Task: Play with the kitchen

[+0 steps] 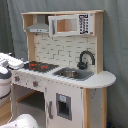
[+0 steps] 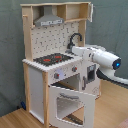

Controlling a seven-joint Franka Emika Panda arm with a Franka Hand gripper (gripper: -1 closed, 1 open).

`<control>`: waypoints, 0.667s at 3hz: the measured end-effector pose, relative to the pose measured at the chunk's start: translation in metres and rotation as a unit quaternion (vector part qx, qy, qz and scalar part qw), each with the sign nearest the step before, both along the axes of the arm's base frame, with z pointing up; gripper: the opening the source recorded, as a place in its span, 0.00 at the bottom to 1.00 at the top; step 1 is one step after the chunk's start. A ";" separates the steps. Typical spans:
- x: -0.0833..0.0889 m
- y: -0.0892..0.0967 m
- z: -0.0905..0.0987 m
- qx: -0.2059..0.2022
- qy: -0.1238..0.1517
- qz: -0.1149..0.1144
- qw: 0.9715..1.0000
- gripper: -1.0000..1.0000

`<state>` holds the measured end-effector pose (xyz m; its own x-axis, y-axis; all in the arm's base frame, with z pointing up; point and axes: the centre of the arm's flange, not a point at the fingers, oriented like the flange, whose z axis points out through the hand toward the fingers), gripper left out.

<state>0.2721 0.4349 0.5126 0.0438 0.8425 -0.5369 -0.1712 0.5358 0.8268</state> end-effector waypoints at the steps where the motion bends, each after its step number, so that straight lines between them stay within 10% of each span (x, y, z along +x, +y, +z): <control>1: 0.002 -0.014 -0.021 -0.015 0.006 0.011 1.000 1.00; 2: 0.002 -0.025 -0.048 -0.034 0.015 0.027 0.999 1.00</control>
